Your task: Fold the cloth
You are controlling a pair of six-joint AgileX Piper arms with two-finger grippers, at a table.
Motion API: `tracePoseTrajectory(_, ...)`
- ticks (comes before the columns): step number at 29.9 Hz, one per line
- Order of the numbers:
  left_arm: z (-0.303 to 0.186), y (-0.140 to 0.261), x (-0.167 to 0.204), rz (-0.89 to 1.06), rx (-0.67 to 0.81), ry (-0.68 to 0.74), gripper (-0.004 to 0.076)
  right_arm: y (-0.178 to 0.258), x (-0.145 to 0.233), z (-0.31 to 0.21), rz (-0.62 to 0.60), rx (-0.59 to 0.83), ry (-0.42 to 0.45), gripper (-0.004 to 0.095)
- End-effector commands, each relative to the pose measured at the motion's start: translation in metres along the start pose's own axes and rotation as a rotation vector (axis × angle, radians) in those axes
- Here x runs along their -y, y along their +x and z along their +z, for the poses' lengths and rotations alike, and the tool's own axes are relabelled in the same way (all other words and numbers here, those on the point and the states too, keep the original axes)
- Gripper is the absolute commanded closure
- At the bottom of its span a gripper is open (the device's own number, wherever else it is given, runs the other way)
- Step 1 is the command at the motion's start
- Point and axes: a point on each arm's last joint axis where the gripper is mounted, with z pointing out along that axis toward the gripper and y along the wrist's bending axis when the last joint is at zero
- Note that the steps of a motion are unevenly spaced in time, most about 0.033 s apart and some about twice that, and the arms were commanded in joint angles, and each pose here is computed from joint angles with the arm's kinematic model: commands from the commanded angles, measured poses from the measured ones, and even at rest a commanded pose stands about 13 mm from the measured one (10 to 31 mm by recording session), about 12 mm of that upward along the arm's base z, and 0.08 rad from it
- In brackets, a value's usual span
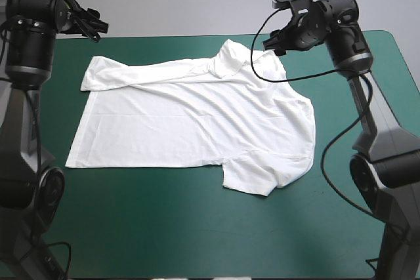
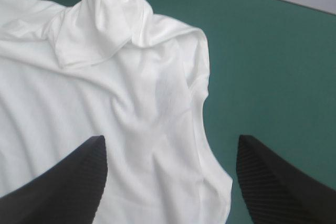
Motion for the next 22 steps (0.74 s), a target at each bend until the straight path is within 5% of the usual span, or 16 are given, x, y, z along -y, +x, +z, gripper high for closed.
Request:
tracePoseTrajectory(1,-0.068,0.004,-0.009,-0.043,0.081,0.052,0.0167,0.014,0.002,-0.057,0.009,0.065,0.001,0.0260)
tracePoseTrajectory(11,-0.098,0.076,0.009,-0.006,-0.074,0.197,0.0167,0.105,0.004,-0.085,-0.023,-0.077,0.044,0.0260)
tracePoseTrajectory(22,-0.103,0.137,0.024,-0.001,-0.078,0.211,0.0167,0.161,0.006,-0.014,0.035,-0.138,0.049,0.0260)
